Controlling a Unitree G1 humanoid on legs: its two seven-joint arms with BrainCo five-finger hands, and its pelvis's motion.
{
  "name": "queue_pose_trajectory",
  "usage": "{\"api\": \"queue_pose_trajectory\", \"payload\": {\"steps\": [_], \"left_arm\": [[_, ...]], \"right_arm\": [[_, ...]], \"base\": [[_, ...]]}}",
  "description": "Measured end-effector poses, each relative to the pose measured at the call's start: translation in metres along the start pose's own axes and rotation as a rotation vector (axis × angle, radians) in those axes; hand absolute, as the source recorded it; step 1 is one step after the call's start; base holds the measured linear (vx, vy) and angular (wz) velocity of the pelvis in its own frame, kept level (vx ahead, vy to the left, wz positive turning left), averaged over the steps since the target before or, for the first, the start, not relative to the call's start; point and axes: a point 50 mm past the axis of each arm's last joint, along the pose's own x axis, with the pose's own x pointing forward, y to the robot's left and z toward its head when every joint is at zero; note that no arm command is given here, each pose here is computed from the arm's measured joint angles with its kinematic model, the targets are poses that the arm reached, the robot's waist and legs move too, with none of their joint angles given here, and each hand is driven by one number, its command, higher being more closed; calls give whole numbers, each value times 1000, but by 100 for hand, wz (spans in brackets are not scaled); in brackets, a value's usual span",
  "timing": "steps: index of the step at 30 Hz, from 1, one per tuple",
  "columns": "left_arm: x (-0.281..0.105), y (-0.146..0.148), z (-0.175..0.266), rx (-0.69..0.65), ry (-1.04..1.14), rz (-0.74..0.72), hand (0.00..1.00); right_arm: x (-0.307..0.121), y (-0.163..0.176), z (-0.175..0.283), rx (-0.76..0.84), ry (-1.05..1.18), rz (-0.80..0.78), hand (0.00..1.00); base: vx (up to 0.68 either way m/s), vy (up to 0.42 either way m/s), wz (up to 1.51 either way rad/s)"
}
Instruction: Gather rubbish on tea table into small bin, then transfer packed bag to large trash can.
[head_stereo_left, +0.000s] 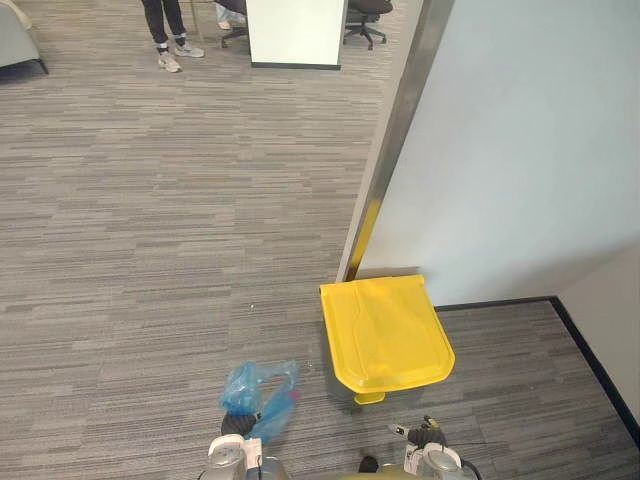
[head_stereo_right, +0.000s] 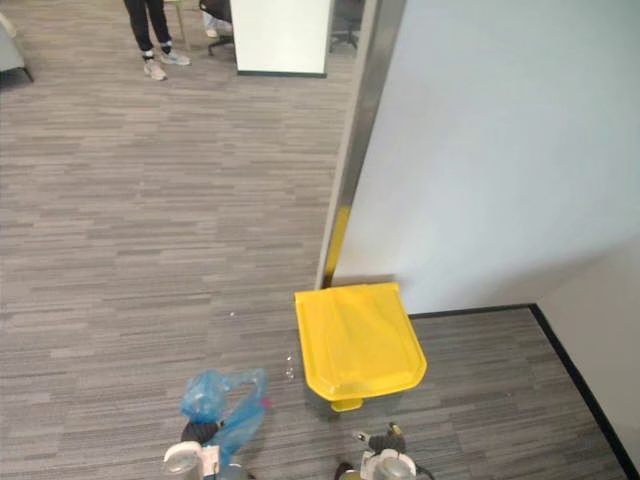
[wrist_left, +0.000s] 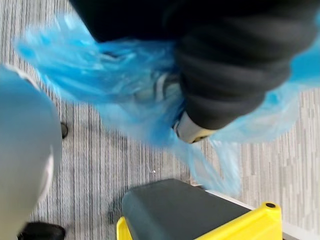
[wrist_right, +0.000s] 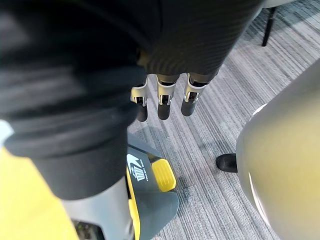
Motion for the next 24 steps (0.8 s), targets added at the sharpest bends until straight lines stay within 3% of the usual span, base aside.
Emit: {"api": "queue_pose_trajectory", "payload": {"steps": [10,22,24], "left_arm": [[-3,9,-15,-54,52,45,100],[2,17,0,-37,6,57,100],[4,6,4,-46,4,39,100]], "right_arm": [[2,-6,5,-24,-15,-15,0],[4,2,23,-43,-70,5,0],[6,-2,32,-61,-88,-6,0]], "base": [[-44,1,-34],[-30,-36,-2],[211,-117,-18]]}}
